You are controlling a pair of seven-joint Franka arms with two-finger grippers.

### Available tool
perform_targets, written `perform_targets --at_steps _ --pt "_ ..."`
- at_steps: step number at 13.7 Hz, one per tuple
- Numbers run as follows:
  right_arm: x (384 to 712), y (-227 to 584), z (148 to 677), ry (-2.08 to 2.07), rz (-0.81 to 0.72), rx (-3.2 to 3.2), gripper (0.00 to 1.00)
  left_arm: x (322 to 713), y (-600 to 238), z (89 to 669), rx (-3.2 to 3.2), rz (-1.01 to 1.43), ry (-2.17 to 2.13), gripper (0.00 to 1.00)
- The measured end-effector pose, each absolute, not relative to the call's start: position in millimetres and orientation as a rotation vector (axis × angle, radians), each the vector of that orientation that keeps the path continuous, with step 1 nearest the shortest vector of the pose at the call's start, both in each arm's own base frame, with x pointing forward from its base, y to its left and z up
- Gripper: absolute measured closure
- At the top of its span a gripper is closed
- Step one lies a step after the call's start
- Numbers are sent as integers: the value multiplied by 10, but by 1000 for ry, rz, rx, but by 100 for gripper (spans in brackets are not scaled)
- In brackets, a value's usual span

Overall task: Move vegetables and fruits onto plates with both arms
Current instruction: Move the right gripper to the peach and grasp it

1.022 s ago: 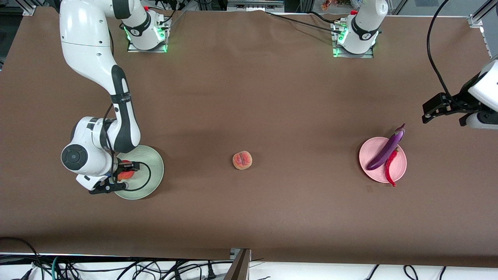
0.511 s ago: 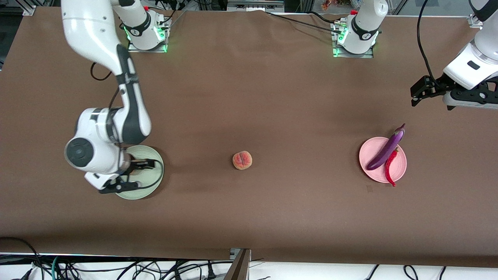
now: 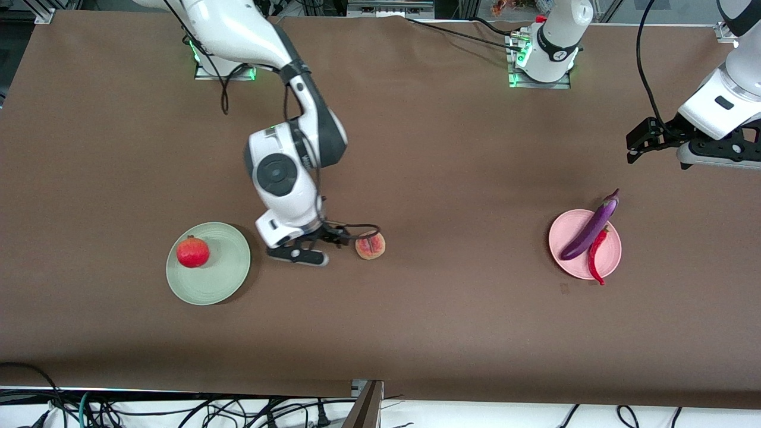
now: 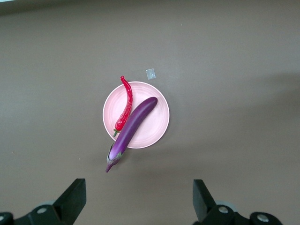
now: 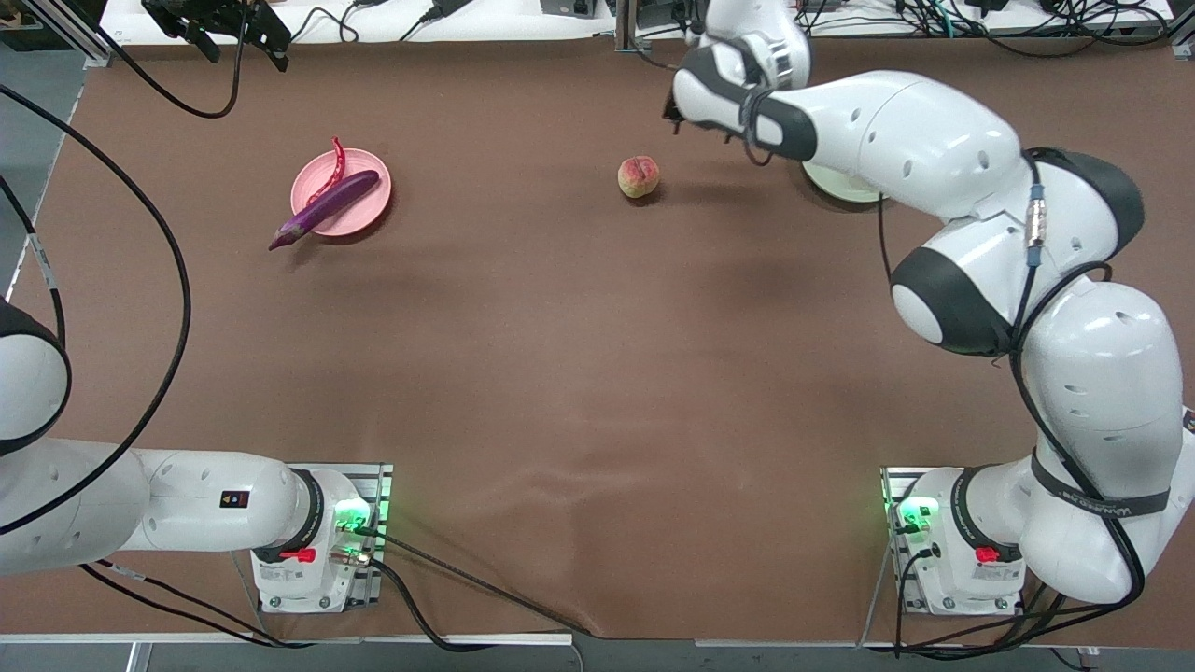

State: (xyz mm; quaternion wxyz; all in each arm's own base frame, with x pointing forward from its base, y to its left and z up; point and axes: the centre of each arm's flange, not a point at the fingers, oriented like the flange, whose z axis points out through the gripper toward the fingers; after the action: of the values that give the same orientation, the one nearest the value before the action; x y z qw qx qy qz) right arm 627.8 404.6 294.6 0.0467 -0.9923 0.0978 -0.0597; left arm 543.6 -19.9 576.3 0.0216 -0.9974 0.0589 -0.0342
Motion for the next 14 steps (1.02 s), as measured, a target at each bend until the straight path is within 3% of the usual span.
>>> perform_targets --at_steps 10,14 --pt "5903 4753 2379 229 -273 -2949 0 5465 -231 5720 -3091 -102 192 0" --pt "5893 4782 2203 218 -315 -2944 0 5464 -271 5719 -3090 -102 203 0"
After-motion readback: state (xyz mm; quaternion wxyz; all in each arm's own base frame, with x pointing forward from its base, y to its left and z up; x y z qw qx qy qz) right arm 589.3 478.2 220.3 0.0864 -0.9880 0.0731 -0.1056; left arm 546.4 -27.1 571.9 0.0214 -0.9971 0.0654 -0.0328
